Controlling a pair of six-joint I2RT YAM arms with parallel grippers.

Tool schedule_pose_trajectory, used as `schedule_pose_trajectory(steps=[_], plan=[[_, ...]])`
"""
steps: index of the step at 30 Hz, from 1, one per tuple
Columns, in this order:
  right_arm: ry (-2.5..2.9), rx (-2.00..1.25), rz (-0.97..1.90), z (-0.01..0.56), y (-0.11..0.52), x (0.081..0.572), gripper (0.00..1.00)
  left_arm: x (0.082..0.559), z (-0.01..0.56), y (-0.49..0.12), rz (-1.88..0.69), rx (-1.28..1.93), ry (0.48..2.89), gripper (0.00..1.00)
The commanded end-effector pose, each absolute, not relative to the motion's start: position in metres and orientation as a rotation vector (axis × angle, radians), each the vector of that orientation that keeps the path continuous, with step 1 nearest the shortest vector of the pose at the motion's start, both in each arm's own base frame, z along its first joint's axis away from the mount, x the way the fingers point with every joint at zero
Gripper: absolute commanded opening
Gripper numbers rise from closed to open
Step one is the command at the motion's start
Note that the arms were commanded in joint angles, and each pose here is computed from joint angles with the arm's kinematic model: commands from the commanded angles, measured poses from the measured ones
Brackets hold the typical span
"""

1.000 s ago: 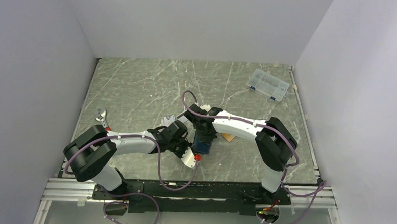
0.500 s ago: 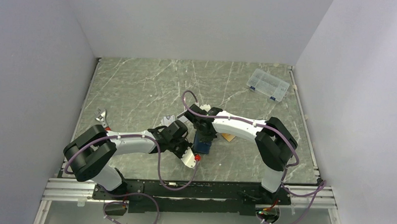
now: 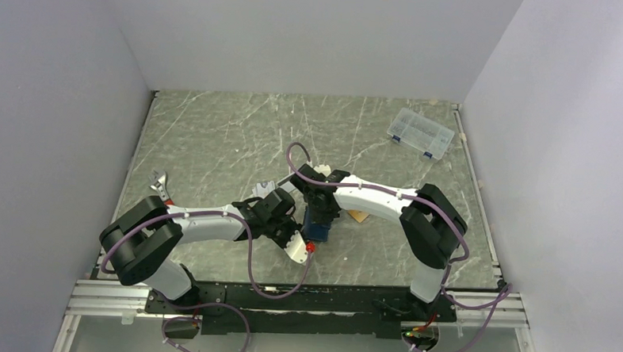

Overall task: Put the credit cards into the card holder
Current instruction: Close the card holder at the center of the board.

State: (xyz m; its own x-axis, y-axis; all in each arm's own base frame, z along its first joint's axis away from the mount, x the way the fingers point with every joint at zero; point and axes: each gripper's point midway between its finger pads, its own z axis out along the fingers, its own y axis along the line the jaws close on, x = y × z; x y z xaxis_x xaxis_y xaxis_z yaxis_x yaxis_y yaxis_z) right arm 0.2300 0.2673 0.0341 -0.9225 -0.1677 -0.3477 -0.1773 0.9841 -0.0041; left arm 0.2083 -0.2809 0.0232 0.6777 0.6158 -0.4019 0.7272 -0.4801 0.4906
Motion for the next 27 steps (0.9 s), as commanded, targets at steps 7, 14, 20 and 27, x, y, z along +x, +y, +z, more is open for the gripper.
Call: schedule_pose_trajectory(steps=[7,14,20,27], plan=[[2.806,-0.235,0.088,0.024,0.274,0.224,0.00,0.214,0.037,-0.298,-0.248,2.187,0.992,0.08],[2.824,-0.246,0.090,0.017,0.275,0.221,0.00,0.212,0.037,-0.303,-0.255,2.180,0.976,0.08],[2.843,-0.268,0.089,0.010,0.279,0.221,0.00,0.211,0.037,-0.309,-0.257,2.184,0.958,0.08],[2.878,-0.299,0.091,-0.001,0.283,0.214,0.00,0.211,0.036,-0.312,-0.254,2.187,0.951,0.08]])
